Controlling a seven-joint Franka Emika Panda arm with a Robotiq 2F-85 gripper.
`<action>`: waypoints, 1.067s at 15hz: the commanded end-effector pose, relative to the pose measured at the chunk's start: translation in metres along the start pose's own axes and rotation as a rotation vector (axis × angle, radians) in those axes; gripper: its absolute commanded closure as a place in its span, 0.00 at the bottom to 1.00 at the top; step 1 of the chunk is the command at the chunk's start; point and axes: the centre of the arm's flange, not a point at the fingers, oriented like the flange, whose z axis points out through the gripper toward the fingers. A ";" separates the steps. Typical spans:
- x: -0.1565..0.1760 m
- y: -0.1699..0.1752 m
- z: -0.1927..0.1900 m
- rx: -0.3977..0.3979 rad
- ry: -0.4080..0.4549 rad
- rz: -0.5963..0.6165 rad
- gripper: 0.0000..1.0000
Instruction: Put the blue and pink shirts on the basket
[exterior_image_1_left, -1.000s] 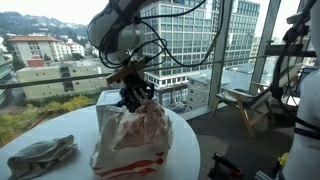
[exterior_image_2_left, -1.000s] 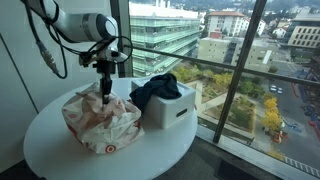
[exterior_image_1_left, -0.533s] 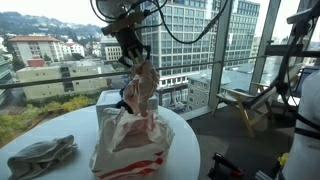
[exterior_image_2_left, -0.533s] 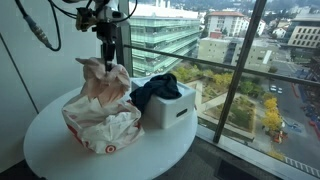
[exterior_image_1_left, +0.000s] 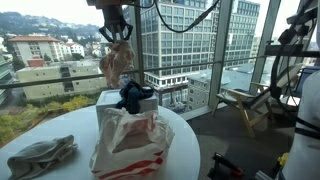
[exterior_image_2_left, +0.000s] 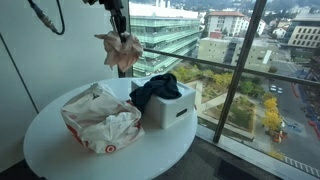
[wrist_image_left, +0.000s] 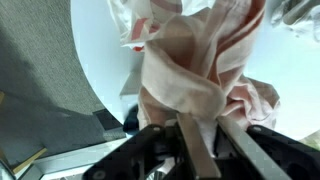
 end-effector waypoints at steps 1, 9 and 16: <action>0.026 -0.048 0.044 0.055 0.192 -0.046 0.86; 0.064 -0.066 0.142 -0.040 0.371 -0.070 0.86; 0.075 -0.047 0.196 -0.089 0.289 -0.077 0.25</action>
